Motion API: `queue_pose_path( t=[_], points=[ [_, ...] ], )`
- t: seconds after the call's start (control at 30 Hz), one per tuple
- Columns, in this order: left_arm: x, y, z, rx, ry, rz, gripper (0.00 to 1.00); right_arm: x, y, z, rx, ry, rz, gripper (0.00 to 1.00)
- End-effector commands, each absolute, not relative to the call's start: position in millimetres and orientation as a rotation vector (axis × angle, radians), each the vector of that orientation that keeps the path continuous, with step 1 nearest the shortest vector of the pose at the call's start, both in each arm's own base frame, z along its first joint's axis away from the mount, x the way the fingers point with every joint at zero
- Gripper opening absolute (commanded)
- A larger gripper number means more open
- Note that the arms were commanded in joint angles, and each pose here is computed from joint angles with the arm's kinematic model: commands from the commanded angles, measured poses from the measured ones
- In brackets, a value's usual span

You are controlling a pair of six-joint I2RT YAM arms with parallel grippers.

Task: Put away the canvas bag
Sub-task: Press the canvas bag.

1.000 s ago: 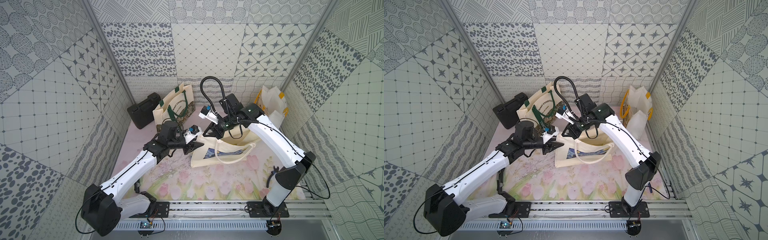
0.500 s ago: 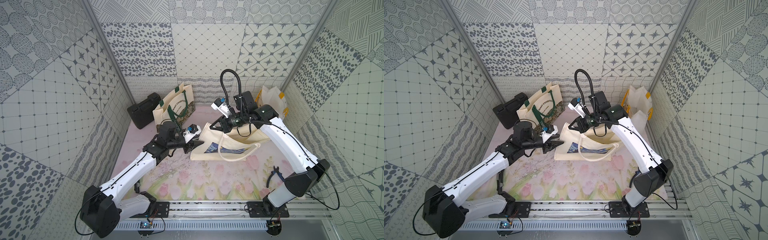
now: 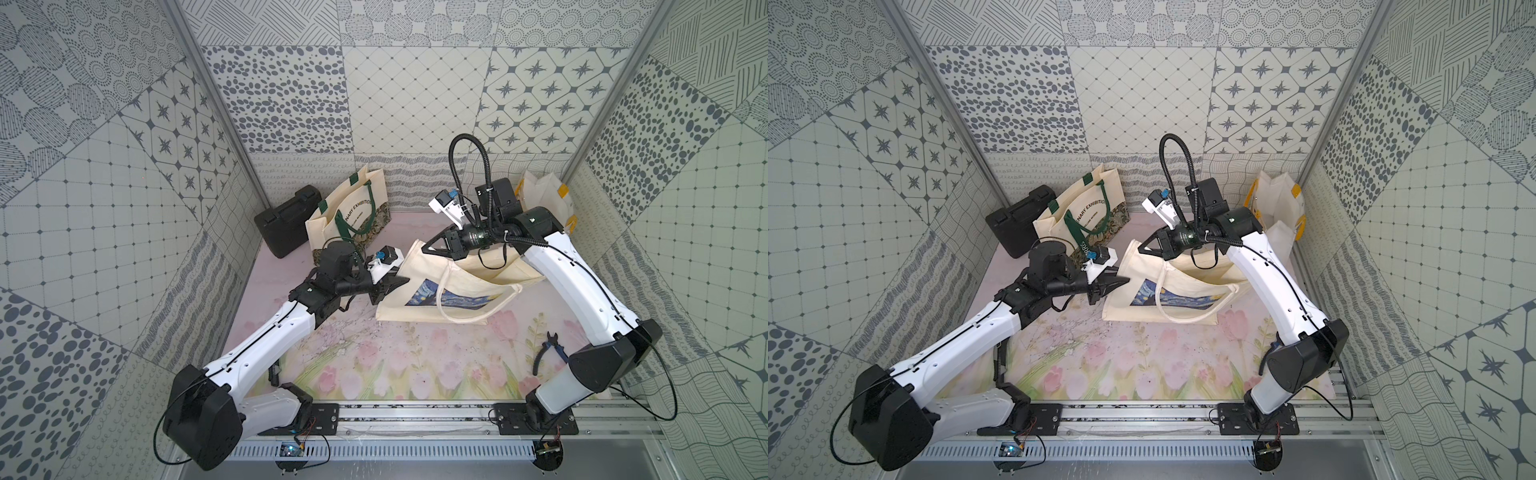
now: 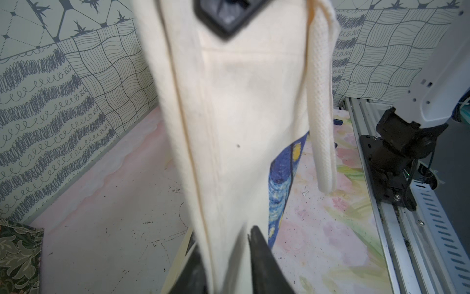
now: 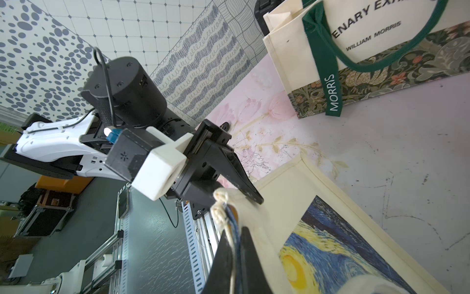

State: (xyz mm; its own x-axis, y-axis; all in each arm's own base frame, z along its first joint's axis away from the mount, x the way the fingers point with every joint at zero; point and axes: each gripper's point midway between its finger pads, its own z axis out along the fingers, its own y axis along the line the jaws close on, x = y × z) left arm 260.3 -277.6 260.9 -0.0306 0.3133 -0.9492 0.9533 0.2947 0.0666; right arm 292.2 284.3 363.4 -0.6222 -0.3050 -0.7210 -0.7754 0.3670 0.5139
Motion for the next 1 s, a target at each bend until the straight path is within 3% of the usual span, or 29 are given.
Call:
queue_pose_path(
  t=[0.0, 0.07, 0.13, 0.27, 0.3, 0.33, 0.37, 0.4, 0.5, 0.6, 0.67, 0.7, 0.8, 0.83, 0.87, 0.97],
  points=[
    [249, -278, 249, 1.203, 1.594, -0.874, 0.44, 295, 275, 423, -0.933, 1.896, 1.166, 0.0],
    [247, -279, 246, 1.207, 1.6, -0.884, 0.37, 296, 272, 428, -0.919, 1.882, 1.173, 0.0],
    [244, -279, 243, 1.218, 1.601, -0.899, 0.0, 298, 269, 436, -0.901, 1.859, 1.194, 0.0],
    [243, -281, 240, 1.217, 1.61, -0.915, 0.03, 299, 264, 450, -0.862, 1.813, 1.251, 0.0],
    [243, -281, 240, 1.214, 1.614, -0.914, 0.18, 300, 262, 454, -0.851, 1.797, 1.267, 0.0],
    [243, -281, 239, 1.21, 1.62, -0.914, 0.26, 301, 260, 458, -0.838, 1.783, 1.282, 0.0],
    [243, -281, 239, 1.212, 1.618, -0.914, 0.26, 301, 258, 462, -0.829, 1.773, 1.297, 0.0],
    [243, -281, 239, 1.211, 1.618, -0.913, 0.25, 302, 257, 466, -0.817, 1.756, 1.317, 0.0],
    [240, -281, 237, 1.221, 1.615, -0.922, 0.0, 302, 252, 479, -0.794, 1.711, 1.372, 0.0],
    [238, -281, 236, 1.221, 1.619, -0.935, 0.0, 301, 250, 489, -0.78, 1.68, 1.402, 0.0],
    [238, -281, 233, 1.211, 1.627, -0.935, 0.23, 300, 249, 492, -0.78, 1.673, 1.402, 0.0],
    [237, -280, 233, 1.207, 1.627, -0.936, 0.26, 300, 249, 494, -0.781, 1.669, 1.401, 0.0],
    [235, -279, 228, 1.205, 1.64, -0.935, 0.24, 299, 248, 499, -0.781, 1.663, 1.394, 0.0],
    [235, -278, 227, 1.202, 1.644, -0.936, 0.2, 299, 247, 500, -0.781, 1.662, 1.39, 0.0],
    [234, -278, 225, 1.201, 1.65, -0.939, 0.03, 298, 246, 501, -0.782, 1.659, 1.385, 0.0],
    [228, -277, 218, 1.208, 1.659, -0.967, 0.0, 297, 245, 503, -0.783, 1.659, 1.372, 0.0]
  ],
)
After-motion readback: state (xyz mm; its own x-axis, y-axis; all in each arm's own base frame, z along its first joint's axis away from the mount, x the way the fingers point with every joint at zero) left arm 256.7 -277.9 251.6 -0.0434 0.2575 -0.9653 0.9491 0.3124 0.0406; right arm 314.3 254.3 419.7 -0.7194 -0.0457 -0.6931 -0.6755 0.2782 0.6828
